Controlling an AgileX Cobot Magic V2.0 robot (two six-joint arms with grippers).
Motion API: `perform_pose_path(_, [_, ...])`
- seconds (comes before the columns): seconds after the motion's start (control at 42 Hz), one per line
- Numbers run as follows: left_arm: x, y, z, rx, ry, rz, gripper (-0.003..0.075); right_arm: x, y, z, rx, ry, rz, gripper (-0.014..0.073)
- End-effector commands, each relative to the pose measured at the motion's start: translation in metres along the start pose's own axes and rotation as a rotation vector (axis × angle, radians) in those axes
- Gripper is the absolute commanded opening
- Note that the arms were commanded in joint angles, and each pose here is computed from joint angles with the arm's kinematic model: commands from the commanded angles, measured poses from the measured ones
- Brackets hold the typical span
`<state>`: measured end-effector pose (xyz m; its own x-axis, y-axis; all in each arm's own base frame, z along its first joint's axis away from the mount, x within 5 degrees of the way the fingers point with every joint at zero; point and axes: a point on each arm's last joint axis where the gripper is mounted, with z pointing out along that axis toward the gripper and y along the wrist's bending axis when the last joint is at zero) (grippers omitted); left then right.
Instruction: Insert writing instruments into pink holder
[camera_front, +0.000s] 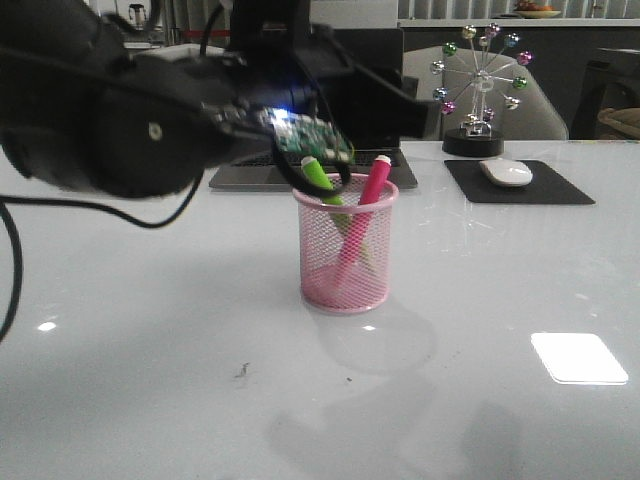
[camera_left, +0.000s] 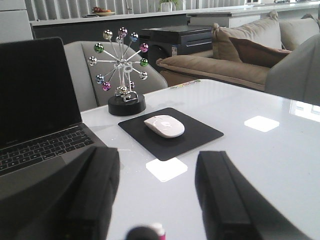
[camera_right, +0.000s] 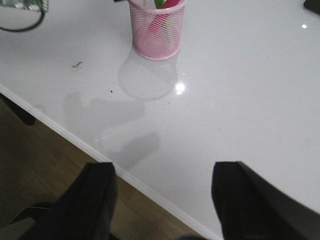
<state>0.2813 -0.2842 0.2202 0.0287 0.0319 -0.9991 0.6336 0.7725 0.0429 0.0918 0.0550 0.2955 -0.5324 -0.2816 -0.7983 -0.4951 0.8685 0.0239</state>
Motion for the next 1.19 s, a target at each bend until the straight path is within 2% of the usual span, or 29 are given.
perform_pose_path(0.0, [-0.07,0.003,-0.019,0.009,-0.118,0.005,0.0416,-0.013,0.0,-0.005,0.005,-0.095,-0.015,0.052])
perform_pose_path(0.262, [-0.132,0.008,-0.095,0.134,0.221,-0.01,0.0416,-0.013,0.0,-0.005,0.005,-0.095,-0.015,0.052])
perform_pose_path(0.358, [-0.152,0.01,-0.131,0.174,0.286,-0.008,0.0416,-0.013,0.0,-0.005,0.005,-0.095,-0.015,0.052])
perform_pose_path(0.548, [-0.173,0.014,-0.189,0.231,0.384,0.005,0.0416,-0.013,0.0,-0.005,0.005,-0.095,-0.015,0.052])
perform_pose_path(0.739, [-0.177,0.016,-0.229,0.272,0.483,0.021,0.0416,-0.013,0.0,-0.005,0.005,-0.095,-0.015,0.052])
perform_pose_path(0.93, [-0.163,0.018,-0.253,0.295,0.666,0.048,0.0416,-0.013,0.0,-0.005,0.005,-0.095,-0.015,0.052])
perform_pose_path(1.168, [-0.131,0.025,-0.266,0.222,0.688,0.076,0.0416,-0.013,0.0,-0.005,0.005,-0.095,-0.015,0.052])
